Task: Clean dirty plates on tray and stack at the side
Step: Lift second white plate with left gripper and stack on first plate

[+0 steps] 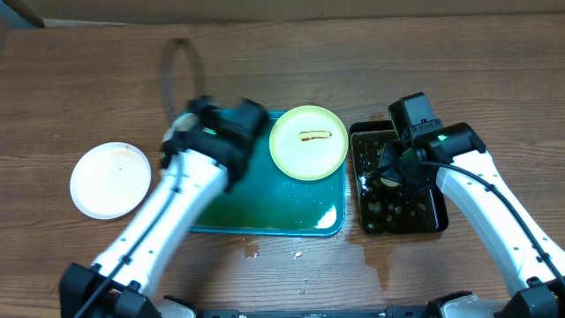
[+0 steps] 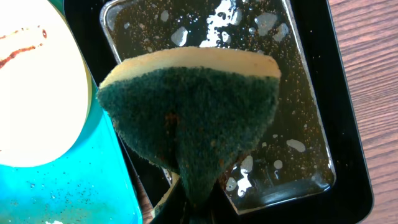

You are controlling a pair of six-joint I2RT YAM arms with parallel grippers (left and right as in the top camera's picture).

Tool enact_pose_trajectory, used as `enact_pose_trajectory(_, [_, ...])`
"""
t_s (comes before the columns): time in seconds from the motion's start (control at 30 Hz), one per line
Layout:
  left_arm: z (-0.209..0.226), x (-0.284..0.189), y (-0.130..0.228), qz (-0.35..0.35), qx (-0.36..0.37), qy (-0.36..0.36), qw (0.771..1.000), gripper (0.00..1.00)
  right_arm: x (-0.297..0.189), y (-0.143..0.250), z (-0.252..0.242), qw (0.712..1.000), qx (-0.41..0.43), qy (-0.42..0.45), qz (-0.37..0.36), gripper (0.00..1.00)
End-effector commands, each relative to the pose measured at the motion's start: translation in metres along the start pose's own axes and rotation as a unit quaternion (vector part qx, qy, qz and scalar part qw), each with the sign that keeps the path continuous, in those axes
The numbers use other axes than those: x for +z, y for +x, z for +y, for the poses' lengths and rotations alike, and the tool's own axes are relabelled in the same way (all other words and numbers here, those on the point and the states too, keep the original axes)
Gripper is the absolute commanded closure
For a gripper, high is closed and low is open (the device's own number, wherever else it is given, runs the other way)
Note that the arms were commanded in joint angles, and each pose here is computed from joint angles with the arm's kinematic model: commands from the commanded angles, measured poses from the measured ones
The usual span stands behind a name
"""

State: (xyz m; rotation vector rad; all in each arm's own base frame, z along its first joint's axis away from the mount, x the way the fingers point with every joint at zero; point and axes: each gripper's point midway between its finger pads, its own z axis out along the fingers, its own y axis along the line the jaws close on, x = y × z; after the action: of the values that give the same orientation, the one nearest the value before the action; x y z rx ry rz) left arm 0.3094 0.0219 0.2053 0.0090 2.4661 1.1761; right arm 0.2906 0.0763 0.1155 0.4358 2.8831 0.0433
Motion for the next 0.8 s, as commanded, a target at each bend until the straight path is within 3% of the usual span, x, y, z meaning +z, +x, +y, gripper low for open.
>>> enact_pose_trajectory(0.0, [0.001, 0.026, 0.019, 0.098, -0.132, 0.099, 0.981, 0.96, 0.002, -0.001, -0.002, 1.000, -0.002, 0.006, -0.003, 0.96])
enact_pose_trajectory(0.23, [0.028, 0.079, 0.043, 0.205, -0.322, 0.209, 0.901, 0.96, 0.002, -0.001, -0.002, 1.000, -0.002, 0.006, -0.003, 0.96])
enact_pose_trajectory(0.53, [0.077, 0.139, 0.092, 0.284, -0.503, 0.180, 0.796, 0.96, 0.002, 0.000, -0.003, 1.000, -0.003, 0.008, -0.001, 0.96])
enact_pose_trajectory(0.67, [0.091, 0.154, 0.105, 0.291, -0.543, 0.165, 0.770, 0.96, 0.002, 0.001, -0.003, 1.000, -0.003, 0.008, 0.000, 0.96])
enact_pose_trajectory(0.77, [0.095, 0.161, 0.110, 0.292, -0.551, 0.159, 0.765, 0.96, 0.002, 0.001, -0.003, 1.000, -0.003, 0.008, 0.000, 0.96])
